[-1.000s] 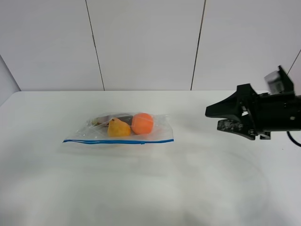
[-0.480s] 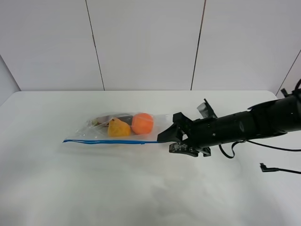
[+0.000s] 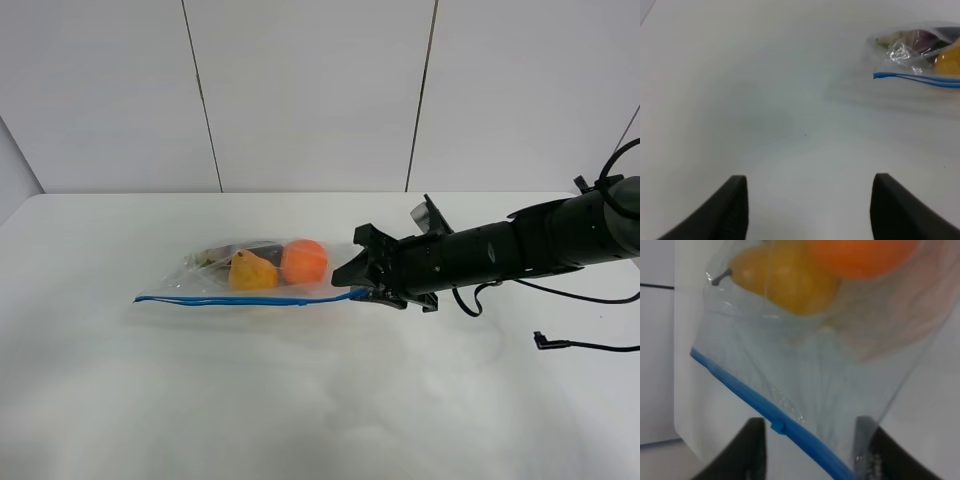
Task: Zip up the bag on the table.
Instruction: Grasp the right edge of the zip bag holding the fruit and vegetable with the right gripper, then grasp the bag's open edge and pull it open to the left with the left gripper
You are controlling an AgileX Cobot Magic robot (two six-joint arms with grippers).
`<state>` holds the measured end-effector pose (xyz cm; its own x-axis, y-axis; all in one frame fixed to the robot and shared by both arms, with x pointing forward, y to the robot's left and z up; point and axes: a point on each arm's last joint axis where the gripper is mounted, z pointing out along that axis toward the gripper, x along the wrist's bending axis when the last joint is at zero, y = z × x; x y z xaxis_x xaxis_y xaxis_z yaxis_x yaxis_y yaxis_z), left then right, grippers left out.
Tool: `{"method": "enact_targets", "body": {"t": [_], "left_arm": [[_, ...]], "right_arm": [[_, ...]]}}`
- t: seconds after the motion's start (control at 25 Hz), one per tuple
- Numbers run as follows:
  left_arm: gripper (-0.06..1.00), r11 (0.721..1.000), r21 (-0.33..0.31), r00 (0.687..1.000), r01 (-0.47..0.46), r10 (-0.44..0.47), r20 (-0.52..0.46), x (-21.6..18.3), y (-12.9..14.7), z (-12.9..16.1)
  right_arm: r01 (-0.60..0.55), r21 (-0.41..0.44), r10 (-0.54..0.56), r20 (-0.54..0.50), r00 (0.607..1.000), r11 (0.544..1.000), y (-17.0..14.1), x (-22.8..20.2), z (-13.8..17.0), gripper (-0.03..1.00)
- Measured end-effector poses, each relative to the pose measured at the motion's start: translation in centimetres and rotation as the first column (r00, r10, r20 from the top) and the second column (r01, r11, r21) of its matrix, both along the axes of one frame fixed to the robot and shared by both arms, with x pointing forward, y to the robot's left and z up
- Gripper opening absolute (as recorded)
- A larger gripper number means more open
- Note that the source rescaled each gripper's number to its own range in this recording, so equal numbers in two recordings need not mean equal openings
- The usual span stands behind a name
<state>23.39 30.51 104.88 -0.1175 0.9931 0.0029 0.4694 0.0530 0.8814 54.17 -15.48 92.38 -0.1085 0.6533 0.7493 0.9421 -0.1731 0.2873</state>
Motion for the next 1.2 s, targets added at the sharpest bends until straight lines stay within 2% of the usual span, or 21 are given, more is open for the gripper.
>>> {"method": "enact_targets", "body": {"t": [0.12, 0.2, 0.64, 0.72, 0.84, 0.96, 1.08, 1.2], "left_arm": [[1.0, 1.0, 0.0, 1.0, 0.0, 0.0, 0.001, 0.0, 0.0, 0.0], [1.0, 1.0, 0.0, 1.0, 0.0, 0.0, 0.001, 0.0, 0.0, 0.0], [1.0, 1.0, 0.009, 1.0, 0.006, -0.006, 0.01, 0.0, 0.0, 0.1], [1.0, 1.0, 0.027, 0.999, 0.015, -0.016, 0.048, 0.0, 0.0, 0.7], [1.0, 0.998, 0.053, 0.987, 0.02, -0.028, 0.158, -0.2, -0.1, 2.3], [1.0, 0.998, 0.058, 0.978, 0.019, -0.031, 0.208, -0.2, -0.1, 3.8], [1.0, 0.999, 0.038, 0.981, 0.034, -0.04, 0.188, 0.9, -0.2, 4.8], [1.0, 0.996, -0.018, 0.981, 0.085, -0.08, 0.179, 2.3, -0.6, 5.6]], "right_arm": [[-0.001, 0.0, 0.001, 0.0, 1.0, 1.0, 0.0, 0.0, 0.0, 0.11], [-0.002, 0.0, 0.002, 0.0, 1.0, 1.0, 0.0, 0.0, 0.0, 0.01], [-0.007, 0.002, 0.007, 0.0, 1.0, 1.0, 0.0, -0.1, 0.0, 0.0], [-0.018, -0.003, 0.018, 0.001, 1.0, 1.0, 0.0, -0.1, 0.0, 0.0], [-0.04, -0.013, 0.04, 0.004, 0.999, 0.999, 0.0, -0.2, -0.1, 0.0], [-0.054, -0.009, 0.054, 0.003, 0.999, 0.998, 0.1, -0.3, -0.1, 0.0], [-0.055, -0.009, 0.055, 0.003, 0.998, 0.998, 0.1, -0.4, -0.1, 0.0], [-0.063, -0.013, 0.063, 0.004, 0.998, 0.998, 0.1, -0.4, -0.1, 0.0]]}}
